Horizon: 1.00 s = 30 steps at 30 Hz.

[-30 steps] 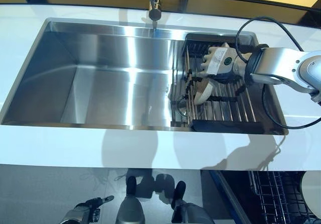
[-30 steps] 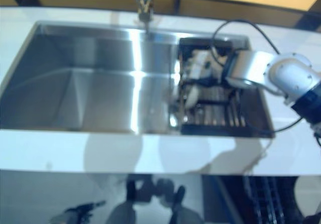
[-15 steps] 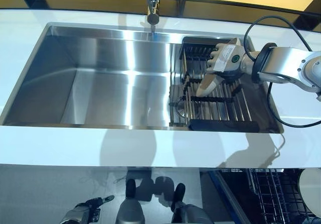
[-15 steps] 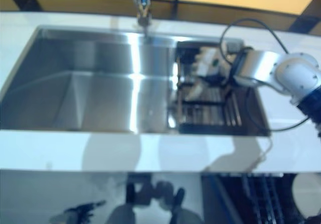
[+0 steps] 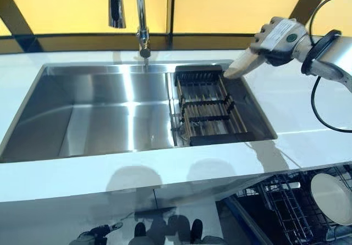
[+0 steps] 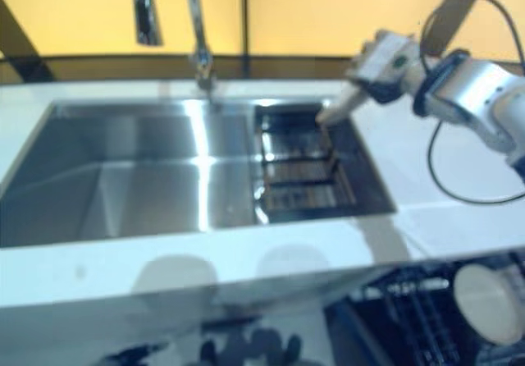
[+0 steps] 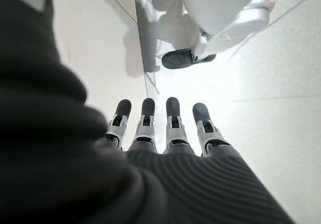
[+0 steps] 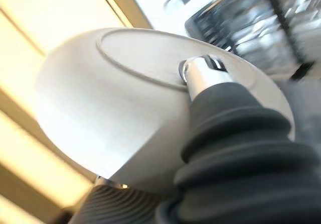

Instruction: Take plates into dishwasher

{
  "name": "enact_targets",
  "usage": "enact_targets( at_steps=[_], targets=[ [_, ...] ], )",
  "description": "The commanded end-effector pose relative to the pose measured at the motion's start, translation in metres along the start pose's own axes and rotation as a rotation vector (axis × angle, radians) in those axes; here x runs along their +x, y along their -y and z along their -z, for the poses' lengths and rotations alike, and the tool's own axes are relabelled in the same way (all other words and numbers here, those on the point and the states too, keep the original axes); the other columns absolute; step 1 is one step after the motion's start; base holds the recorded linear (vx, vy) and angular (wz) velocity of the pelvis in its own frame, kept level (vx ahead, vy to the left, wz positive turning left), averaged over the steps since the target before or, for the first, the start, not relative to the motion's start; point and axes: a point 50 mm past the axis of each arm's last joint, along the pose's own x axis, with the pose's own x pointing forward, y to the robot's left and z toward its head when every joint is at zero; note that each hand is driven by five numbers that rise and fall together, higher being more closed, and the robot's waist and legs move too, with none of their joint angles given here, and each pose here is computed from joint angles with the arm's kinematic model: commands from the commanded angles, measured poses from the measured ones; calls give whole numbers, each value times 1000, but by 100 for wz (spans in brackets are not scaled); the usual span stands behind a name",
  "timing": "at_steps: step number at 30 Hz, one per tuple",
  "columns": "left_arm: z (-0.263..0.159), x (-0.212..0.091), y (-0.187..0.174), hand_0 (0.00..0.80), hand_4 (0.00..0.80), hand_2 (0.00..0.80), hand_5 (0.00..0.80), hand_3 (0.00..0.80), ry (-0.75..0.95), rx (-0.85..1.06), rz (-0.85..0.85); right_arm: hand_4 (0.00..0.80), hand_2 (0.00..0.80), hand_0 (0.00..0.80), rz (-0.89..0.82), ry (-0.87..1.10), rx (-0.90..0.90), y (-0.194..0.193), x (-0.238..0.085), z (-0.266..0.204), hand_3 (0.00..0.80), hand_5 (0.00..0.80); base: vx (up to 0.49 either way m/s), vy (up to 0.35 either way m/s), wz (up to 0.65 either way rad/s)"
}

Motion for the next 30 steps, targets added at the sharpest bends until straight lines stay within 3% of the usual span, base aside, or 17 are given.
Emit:
enact_targets(
  at_steps=[1,18,30],
  targets=[
    [4,-1,-11,0,0,0,0,0,-10,101,-17,800,800,800,72,-279,84,11,-25,50,800,800,36,25,-16],
    [17,-2,-12,0,0,0,0,0,-19,115,-10,800,800,800,53,-733,449,-38,-127,109,800,800,25,4,-19],
    [13,-1,-10,0,0,0,0,0,-12,124,-9,800,800,800,-84,-843,737,-96,-185,90,800,800,16,-3,-13]
  ],
)
